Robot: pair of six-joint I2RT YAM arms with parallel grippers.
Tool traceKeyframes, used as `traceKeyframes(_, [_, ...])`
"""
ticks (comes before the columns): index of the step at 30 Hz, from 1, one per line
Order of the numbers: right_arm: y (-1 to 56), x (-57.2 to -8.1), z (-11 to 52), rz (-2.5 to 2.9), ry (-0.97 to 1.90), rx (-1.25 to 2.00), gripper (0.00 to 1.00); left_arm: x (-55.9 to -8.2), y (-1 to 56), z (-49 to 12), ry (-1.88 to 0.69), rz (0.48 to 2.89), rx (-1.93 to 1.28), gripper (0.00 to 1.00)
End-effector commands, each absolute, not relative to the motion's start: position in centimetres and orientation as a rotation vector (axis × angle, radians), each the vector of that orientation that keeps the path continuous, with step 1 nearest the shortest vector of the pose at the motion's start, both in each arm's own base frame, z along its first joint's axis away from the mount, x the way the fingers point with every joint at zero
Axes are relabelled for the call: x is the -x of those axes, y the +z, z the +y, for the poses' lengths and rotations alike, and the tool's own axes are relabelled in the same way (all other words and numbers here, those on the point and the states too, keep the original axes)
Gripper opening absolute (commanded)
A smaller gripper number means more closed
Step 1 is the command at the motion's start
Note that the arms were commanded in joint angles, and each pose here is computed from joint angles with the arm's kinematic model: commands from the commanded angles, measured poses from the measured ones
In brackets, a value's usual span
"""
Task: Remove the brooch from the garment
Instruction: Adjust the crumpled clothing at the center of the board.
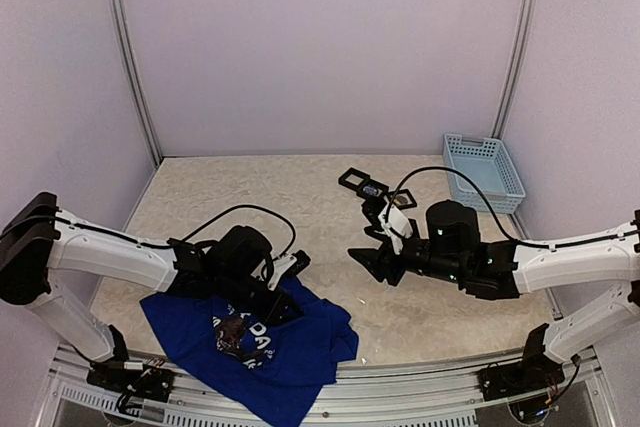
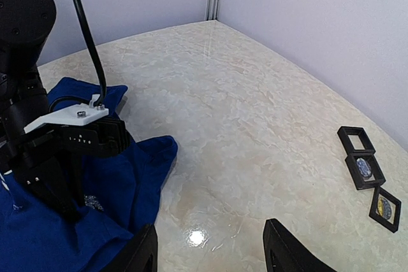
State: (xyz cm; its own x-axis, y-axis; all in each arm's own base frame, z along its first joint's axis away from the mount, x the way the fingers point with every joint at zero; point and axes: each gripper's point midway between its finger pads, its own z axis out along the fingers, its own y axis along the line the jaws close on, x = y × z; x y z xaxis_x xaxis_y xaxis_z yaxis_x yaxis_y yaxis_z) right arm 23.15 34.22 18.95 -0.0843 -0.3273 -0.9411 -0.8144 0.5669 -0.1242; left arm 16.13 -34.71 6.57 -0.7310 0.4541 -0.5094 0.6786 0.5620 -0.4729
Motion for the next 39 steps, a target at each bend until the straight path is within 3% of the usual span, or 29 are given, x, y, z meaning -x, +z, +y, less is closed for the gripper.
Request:
traceKeyframes(1, [19.6,-23.1,33.5,1.647,0.516,0.936,0.58,-14.6,7.3,-35.6,-0.951,2.412,-1.0,0.03])
traceKeyframes(10, [18.8,-21.8,35.3,1.631,0.609,1.037,0.56,-9.8,8.9,-35.7,-0.796,2.16,-1.219,0.0])
traceKeyframes(14, [18.8,-21.8,35.2,1.626,0.603,1.041,0.56,-7.0,9.6,-35.6,-0.863,2.048,-1.294,0.0])
traceKeyframes(19, [19.0,-20.5,35.9,1.599,0.678,1.098,0.58,-4.2,8.6,-35.3,-0.897,2.025,-1.378,0.0])
traceKeyframes(23, [18.8,-20.7,36.0,1.605,0.666,1.103,0.59,-2.5,7.0,-35.2,-0.782,1.998,-1.451,0.03])
traceKeyframes(30, [18.2,-20.9,36.2,1.627,0.657,1.118,0.58,-0.2,6.1,-35.8,-0.726,1.999,-1.502,0.29])
traceKeyframes(36, [17.7,-19.0,37.6,1.611,0.751,1.245,0.61,-0.9,7.3,-35.1,-0.721,2.049,-1.38,0.66])
traceKeyframes(39, [16.7,-17.1,38.8,1.593,0.775,1.361,0.61,-1.5,9.5,-34.6,-0.777,2.053,-1.271,0.78])
